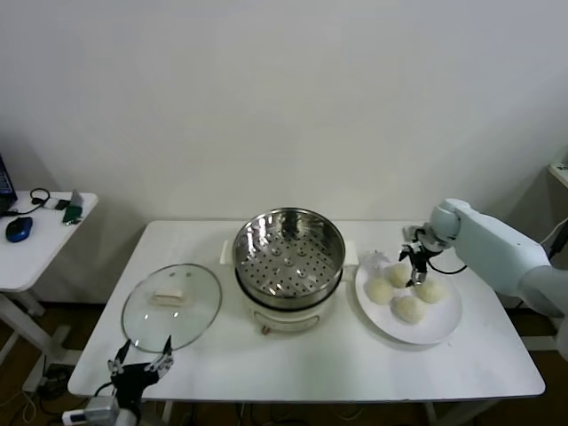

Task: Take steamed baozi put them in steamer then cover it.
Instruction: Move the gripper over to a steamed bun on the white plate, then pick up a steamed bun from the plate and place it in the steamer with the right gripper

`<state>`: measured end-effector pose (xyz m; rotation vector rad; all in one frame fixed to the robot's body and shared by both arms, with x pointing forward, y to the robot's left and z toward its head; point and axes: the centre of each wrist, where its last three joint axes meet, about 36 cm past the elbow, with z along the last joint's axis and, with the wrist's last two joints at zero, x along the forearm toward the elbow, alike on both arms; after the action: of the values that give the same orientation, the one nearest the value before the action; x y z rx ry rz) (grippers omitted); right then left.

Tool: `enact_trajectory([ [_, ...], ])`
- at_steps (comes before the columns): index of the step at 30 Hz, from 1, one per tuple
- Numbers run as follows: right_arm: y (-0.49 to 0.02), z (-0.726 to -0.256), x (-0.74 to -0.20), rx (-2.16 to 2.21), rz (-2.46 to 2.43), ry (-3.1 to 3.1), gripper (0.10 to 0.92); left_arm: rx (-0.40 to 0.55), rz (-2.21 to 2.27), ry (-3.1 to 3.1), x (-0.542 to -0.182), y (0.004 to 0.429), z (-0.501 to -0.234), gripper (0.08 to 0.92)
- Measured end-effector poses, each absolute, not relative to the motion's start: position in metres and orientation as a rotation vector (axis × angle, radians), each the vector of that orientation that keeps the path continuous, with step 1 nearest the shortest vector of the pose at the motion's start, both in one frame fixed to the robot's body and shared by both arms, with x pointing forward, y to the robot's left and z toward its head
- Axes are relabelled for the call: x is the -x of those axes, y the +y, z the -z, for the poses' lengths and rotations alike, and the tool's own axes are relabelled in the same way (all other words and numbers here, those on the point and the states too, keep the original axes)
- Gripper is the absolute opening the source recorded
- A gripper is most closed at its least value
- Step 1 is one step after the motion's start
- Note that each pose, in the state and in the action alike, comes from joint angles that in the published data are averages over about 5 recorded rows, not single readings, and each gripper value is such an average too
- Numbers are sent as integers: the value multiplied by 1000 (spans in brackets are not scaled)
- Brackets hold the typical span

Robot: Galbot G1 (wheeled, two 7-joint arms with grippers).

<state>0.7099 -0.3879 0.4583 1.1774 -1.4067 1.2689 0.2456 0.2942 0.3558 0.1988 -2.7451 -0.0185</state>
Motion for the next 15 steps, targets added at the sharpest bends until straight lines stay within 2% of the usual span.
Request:
enact_trajectory([
  [4,-386,-458,-712,-1178,-1268,-1408,707,-199,17,-2747,-246,294,-356,823],
  [10,-384,-463,-715,-1194,-1272,-1406,704,-199,14,-2751,-246,293,-357,823],
  [15,-381,-488,-719,-1224,-1314,-1395,704,-197,14,-2754,-247,292,-357,823],
])
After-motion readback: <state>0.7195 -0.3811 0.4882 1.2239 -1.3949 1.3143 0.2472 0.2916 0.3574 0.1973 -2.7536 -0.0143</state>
